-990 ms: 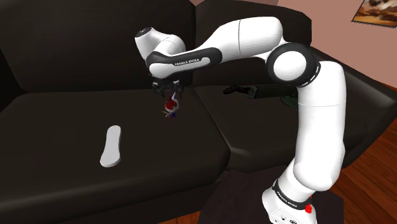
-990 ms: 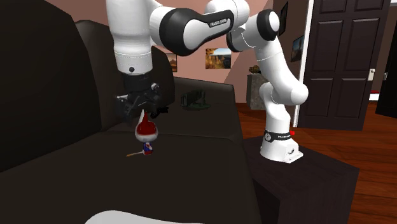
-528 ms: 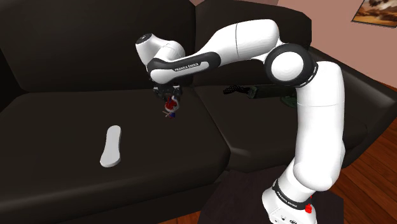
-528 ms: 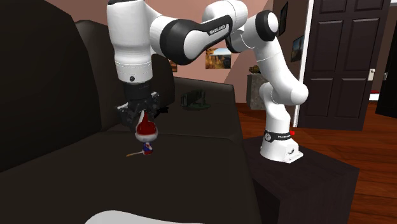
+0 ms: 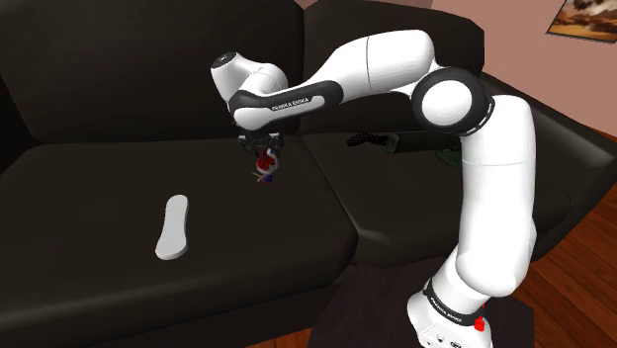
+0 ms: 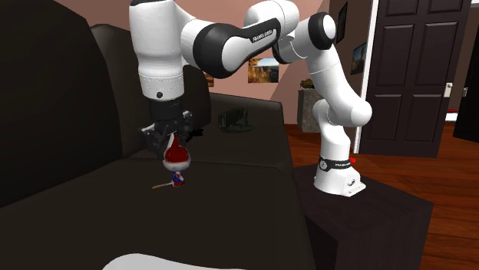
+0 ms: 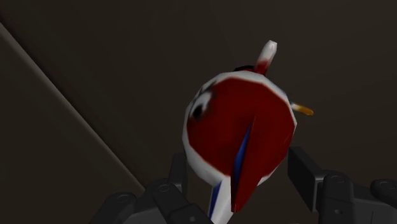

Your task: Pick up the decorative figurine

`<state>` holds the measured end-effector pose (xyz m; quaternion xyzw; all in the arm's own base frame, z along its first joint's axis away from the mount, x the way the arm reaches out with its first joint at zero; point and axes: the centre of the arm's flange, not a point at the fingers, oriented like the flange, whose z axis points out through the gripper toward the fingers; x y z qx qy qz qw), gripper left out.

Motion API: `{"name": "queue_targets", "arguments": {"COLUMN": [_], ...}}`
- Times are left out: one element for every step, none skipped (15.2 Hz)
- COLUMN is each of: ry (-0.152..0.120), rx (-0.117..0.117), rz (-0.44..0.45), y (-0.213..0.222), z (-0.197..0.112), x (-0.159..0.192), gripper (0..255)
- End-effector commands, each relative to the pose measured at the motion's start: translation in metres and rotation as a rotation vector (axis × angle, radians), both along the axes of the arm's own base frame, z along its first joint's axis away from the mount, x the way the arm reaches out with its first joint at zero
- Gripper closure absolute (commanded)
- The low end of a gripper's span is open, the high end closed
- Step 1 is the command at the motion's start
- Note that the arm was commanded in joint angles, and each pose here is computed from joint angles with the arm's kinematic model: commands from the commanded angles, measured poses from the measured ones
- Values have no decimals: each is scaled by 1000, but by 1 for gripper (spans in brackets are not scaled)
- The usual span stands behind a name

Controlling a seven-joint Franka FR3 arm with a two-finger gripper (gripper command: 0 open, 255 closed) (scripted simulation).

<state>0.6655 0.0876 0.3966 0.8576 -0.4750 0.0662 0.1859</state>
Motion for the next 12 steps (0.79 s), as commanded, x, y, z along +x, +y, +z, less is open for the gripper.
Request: {"name": "queue_targets", "arguments": {"ry": [3,3,3,3,3,3,3,3,3,3,3,3], "rx": [0,0,0,0,0,0,0,0,0,0,0,0], "rz": [0,0,0,0,0,0,0,0,0,0,0,0], "y": [1,1,1,1,1,1,1,1,1,1,1,1], "z": [4,9,14,20,25,30,35,41,46,51,57,62], "x": [0,0,0,0,0,0,0,0,0,0,0,0], "gripper": [255,255,255,255,255,255,255,255,255,255,255,255]}}
